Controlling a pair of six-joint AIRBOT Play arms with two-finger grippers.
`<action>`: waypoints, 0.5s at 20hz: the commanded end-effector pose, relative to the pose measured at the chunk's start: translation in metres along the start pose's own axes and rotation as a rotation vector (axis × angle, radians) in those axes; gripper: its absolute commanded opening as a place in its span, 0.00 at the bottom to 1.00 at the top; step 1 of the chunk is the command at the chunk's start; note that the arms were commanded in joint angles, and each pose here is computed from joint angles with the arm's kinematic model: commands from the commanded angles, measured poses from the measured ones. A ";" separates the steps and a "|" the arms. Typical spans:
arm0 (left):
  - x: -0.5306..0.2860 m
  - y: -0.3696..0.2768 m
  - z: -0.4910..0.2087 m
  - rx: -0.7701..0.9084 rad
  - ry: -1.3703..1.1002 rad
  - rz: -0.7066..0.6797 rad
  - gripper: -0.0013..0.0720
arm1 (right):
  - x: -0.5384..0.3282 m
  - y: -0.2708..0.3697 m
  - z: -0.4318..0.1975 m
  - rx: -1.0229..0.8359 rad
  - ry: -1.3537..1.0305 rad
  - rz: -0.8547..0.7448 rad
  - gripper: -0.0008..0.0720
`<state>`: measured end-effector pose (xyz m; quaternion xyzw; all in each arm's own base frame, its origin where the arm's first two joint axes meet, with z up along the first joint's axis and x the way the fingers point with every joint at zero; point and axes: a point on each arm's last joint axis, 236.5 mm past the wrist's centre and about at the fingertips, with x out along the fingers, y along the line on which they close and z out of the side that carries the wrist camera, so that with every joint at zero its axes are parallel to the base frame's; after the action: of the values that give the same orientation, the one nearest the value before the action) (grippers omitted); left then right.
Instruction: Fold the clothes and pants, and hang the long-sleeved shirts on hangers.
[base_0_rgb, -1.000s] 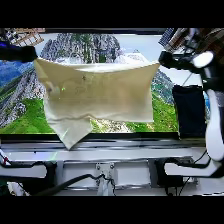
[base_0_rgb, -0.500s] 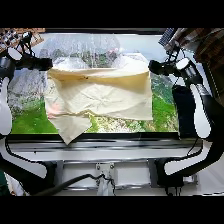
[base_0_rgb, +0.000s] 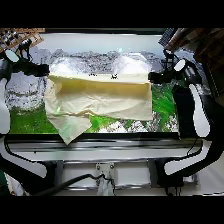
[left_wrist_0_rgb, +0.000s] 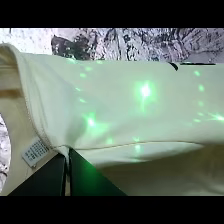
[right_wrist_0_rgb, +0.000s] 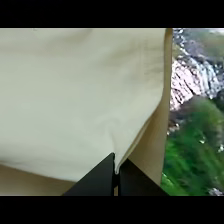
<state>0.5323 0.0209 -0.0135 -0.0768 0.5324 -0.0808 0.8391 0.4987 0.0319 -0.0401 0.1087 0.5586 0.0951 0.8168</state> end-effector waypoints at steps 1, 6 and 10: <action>0.010 -0.005 -0.021 0.002 0.073 -0.014 0.04 | 0.002 -0.003 -0.012 -0.002 0.046 -0.011 0.04; 0.012 -0.006 -0.052 -0.019 0.188 -0.039 0.25 | 0.000 0.006 -0.054 0.061 0.208 0.028 0.59; -0.020 0.015 -0.071 -0.138 0.261 0.014 0.44 | -0.034 -0.003 -0.091 0.094 0.332 -0.059 0.49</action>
<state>0.4838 0.0204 -0.0356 -0.1002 0.6116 -0.0822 0.7805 0.4372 0.0354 -0.0506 0.1234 0.6521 0.0857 0.7431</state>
